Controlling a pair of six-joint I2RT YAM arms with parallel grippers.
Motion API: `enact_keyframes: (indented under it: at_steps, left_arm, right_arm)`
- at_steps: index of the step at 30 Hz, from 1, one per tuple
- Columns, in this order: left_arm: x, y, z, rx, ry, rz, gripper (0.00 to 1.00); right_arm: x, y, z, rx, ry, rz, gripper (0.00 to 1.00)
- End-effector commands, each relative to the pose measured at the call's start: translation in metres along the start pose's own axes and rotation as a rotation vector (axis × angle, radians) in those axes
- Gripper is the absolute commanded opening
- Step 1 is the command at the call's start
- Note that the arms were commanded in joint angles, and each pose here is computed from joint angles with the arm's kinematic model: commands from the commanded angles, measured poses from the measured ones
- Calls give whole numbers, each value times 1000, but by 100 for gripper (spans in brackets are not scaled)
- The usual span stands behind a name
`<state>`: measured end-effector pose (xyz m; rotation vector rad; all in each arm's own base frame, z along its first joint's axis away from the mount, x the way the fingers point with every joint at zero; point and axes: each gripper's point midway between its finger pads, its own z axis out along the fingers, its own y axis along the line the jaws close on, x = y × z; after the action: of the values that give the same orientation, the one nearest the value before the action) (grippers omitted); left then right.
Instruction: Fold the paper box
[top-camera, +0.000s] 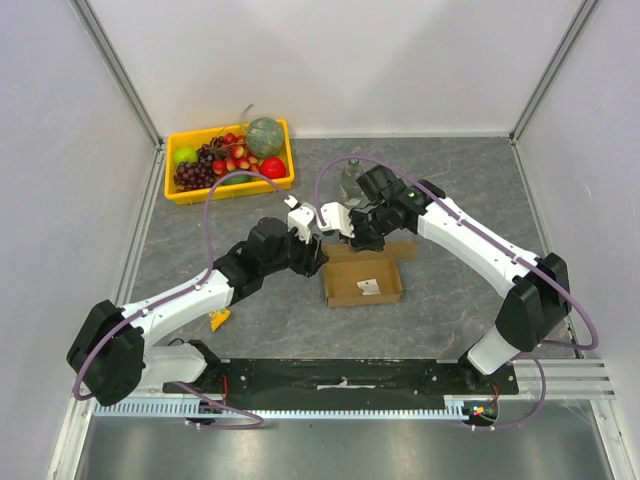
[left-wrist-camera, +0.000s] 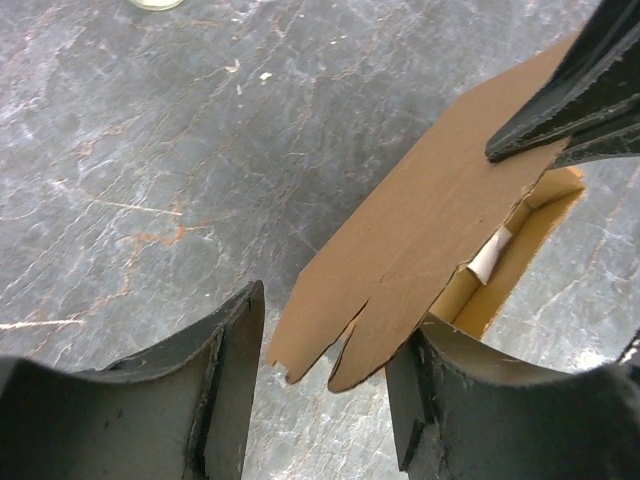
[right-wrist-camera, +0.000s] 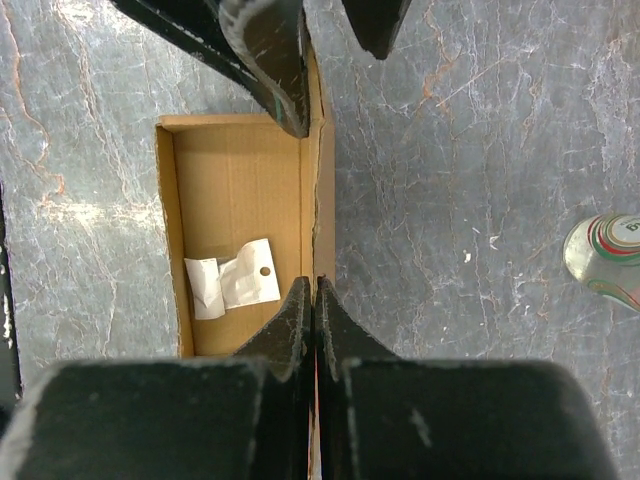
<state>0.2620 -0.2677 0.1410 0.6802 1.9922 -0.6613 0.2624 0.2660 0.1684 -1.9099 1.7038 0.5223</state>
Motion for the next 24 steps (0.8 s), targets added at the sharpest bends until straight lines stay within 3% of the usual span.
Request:
enact_keyframes:
  at_steps: [1,24]
  left_arm:
    - [-13,10,-6,-65,-43,71,56]
    - [-3,10,-4,-61,-51,97,57]
  right_arm:
    - [-13,-13,-2,37,-24,5,0]
    - [-18,-21,-9,71,-32,20,0]
